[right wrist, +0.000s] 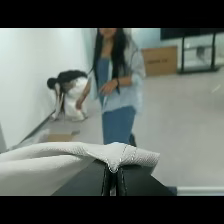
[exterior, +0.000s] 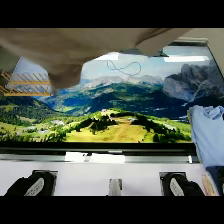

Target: Fold the shirts.

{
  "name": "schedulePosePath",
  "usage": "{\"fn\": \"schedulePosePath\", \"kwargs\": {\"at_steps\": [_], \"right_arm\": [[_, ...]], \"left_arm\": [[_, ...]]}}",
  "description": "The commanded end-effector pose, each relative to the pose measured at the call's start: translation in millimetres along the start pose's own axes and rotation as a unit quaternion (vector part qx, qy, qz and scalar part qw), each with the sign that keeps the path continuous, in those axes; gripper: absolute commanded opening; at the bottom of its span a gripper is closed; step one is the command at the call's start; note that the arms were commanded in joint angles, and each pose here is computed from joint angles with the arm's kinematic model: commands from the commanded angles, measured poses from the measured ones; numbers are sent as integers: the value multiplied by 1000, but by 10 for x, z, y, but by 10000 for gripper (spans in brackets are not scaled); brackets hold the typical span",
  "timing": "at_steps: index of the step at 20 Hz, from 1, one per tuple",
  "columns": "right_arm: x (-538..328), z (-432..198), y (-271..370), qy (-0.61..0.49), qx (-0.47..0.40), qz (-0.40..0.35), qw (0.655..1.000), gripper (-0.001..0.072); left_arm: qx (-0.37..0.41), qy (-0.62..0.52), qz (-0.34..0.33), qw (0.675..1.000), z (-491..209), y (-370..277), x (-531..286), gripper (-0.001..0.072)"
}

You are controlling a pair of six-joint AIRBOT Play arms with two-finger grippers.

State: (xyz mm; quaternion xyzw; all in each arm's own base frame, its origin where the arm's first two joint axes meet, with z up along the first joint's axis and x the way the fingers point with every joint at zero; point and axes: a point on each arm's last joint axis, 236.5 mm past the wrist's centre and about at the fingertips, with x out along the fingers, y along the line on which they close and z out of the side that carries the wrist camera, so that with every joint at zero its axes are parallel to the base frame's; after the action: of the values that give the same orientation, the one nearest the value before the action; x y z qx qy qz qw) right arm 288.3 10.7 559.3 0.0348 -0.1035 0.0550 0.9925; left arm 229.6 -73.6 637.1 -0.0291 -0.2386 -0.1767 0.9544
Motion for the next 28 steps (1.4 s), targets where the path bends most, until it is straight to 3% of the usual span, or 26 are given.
{"fn": "schedulePosePath", "kwargs": {"at_steps": [1, 7, 11, 13, 16, 18, 20, 21, 23, 28], "right_arm": [[-514, 296, 74, -26, -47, -27, 998, 42], [-466, -252, -109, 87, -42, -53, 994, 43], [-134, -1338, -329, 283, -14, -48, 958, 43], [5, -2198, -479, 427, 14, -38, 903, 42], [-3, -3594, -664, 623, 73, -25, 779, 42], [18, -4387, -767, 686, 119, -39, 717, 42], [157, -5044, -795, 714, 140, -50, 684, 42], [258, -5303, -784, 718, 138, -48, 680, 43], [581, -5721, -730, 696, 136, -49, 703, 43], [1697, -5664, -667, 521, 102, -52, 846, 43]], "left_arm": [[17, -38, 2, 999, 363, -180, -354, 32], [48, 71, 32, 996, -169, 7, -331, 32], [17, 276, 79, 958, -1434, 482, -236, 33], [-16, 399, 79, 913, -2384, 671, -242, 32], [-79, 554, 72, 825, -3881, 830, -439, 33], [-118, 640, 66, 756, -4798, 814, -741, 34], [-147, 696, 64, 700, -5537, 789, -988, 34], [-162, 710, 72, 681, -5832, 810, -1036, 34], [-189, 705, 82, 679, -6240, 837, -943, 34], [-199, 605, 123, 761, -6600, 1125, -336, 34]]}}
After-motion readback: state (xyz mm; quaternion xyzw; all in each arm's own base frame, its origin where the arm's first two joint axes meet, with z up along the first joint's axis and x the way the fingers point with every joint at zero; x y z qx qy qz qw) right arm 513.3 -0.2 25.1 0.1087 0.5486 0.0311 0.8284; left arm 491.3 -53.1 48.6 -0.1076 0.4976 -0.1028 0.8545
